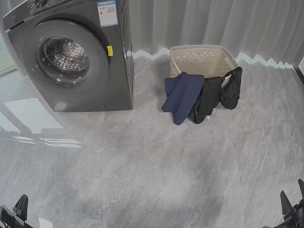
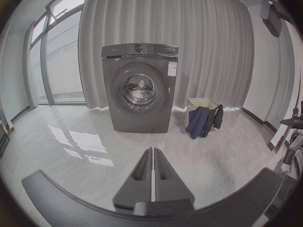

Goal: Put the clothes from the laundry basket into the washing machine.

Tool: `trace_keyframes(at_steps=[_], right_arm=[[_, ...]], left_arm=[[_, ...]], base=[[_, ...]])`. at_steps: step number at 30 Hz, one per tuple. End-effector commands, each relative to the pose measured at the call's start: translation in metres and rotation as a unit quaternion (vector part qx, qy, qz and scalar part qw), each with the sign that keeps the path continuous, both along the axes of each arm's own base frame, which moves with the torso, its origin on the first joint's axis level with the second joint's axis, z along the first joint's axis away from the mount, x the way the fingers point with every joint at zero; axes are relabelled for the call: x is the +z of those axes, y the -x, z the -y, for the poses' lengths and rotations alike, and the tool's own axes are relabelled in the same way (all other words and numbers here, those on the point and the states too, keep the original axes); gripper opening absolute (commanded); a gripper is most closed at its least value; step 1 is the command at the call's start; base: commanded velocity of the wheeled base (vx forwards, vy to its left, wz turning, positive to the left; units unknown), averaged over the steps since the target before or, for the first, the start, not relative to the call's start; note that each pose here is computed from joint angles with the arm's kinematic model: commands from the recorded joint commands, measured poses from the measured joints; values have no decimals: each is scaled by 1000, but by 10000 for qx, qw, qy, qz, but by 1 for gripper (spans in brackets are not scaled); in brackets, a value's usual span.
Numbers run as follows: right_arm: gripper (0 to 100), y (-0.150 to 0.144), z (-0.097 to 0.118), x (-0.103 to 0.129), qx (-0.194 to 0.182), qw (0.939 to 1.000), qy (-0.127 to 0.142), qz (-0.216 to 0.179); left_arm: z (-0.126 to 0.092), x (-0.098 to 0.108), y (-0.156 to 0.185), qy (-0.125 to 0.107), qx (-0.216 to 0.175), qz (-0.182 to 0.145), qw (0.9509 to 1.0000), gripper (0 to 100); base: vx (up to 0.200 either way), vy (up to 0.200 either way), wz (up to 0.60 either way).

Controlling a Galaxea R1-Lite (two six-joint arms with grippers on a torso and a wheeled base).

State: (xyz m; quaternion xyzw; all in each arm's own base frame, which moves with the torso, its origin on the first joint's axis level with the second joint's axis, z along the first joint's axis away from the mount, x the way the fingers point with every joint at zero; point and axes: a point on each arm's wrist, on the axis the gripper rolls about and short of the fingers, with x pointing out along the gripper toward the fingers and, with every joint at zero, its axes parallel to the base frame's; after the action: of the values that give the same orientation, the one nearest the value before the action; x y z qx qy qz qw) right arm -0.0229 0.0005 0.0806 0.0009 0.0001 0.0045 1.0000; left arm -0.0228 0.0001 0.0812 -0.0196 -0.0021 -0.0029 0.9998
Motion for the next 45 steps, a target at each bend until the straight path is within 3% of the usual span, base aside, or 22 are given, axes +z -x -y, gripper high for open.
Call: trace_keyframes(at_steps=[1, 11, 20, 45], right_arm=[[100, -1, 0, -5, 1, 10000, 1, -37], [100, -1, 0, -5, 1, 10000, 1, -37], [100, 0, 0, -5, 1, 10000, 1, -30], [100, 0, 0, -5, 9, 10000, 1, -30]], left_arm=[[0, -5, 0, 4, -2, -21, 10000, 0], [0, -5, 0, 11, 6, -21, 10000, 0], [0, -5, 0, 11, -2, -21, 10000, 0], [0, -5, 0, 4, 6, -21, 10000, 0]], base=[[200, 0, 0], [200, 0, 0], [0, 0, 0], [0, -200, 0]])
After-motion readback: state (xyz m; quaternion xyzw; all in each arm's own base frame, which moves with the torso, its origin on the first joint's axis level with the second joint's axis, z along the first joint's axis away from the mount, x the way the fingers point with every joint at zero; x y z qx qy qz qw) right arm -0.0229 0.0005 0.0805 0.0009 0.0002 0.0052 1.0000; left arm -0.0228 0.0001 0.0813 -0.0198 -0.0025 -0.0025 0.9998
